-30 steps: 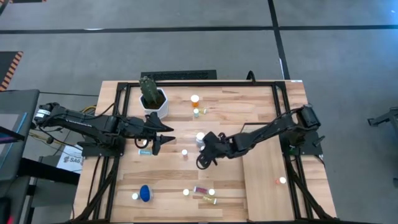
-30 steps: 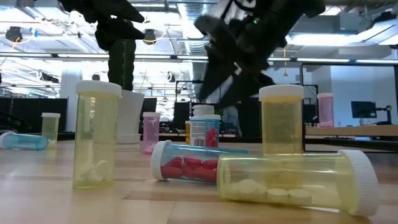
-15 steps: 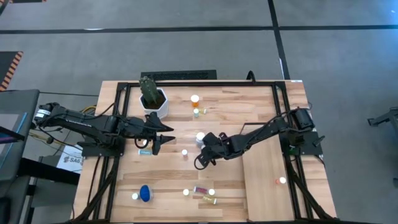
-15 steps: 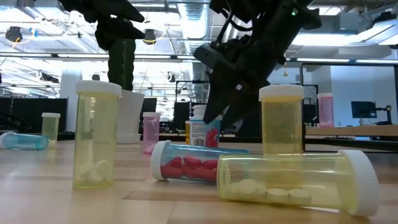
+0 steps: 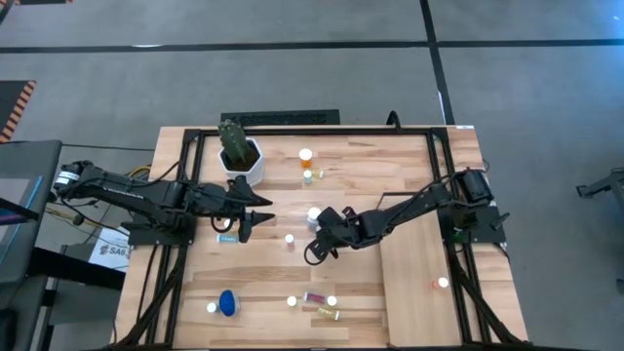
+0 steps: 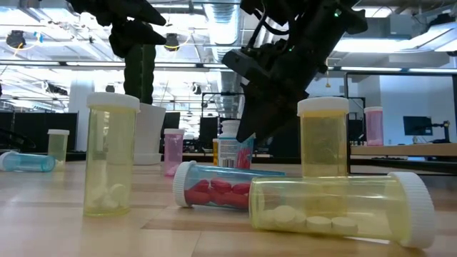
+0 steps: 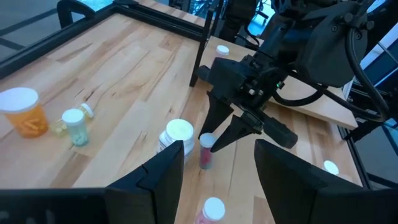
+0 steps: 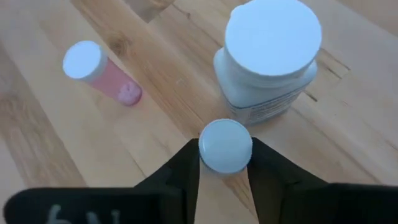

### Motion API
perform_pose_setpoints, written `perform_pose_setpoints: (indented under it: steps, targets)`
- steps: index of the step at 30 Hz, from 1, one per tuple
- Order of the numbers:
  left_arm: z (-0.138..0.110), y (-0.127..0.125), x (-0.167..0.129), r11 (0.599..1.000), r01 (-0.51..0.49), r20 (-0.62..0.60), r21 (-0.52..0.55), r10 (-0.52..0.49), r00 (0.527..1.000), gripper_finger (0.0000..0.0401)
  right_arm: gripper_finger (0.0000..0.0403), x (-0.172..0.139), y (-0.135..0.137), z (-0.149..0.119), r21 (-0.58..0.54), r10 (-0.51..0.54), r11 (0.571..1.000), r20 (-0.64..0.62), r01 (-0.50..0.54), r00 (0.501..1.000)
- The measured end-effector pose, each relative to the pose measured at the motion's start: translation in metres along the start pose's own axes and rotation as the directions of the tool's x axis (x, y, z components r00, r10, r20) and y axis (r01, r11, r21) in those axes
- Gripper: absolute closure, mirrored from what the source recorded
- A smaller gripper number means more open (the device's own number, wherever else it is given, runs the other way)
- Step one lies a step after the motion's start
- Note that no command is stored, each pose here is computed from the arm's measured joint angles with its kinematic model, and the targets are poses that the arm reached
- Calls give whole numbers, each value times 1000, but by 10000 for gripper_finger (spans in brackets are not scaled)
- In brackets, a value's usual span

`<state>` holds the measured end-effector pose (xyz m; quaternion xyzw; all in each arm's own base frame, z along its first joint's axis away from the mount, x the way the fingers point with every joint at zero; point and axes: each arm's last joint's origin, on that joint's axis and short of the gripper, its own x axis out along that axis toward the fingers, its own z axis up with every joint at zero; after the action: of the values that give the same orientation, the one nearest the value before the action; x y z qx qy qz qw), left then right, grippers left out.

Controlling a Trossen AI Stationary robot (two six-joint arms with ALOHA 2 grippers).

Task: Pick and place medicine bottles onto shelf by color
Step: Put the blue pill bottle on the shelf

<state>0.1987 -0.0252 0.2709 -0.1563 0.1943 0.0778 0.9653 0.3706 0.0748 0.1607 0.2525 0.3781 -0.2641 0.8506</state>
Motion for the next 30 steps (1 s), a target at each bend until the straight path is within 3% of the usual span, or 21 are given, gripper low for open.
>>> perform_pose_setpoints:
  steps: [7, 16, 30]
  targets:
    - [0, 0, 0, 1000, 0, 0, 0, 0, 1000, 218, 274, -14, 3, 0, -21, 49, 999, -46, -50, 998]
    - [0, 0, 0, 1000, 1, 3, -1, -1, 1000, 218, 268, -84, 15, -5, -84, 155, 984, -47, -159, 987]
    - [4, 0, 0, 1000, -21, 52, -14, 22, 998, 218, 265, -177, 33, -85, -343, 281, 877, -200, -336, 939]
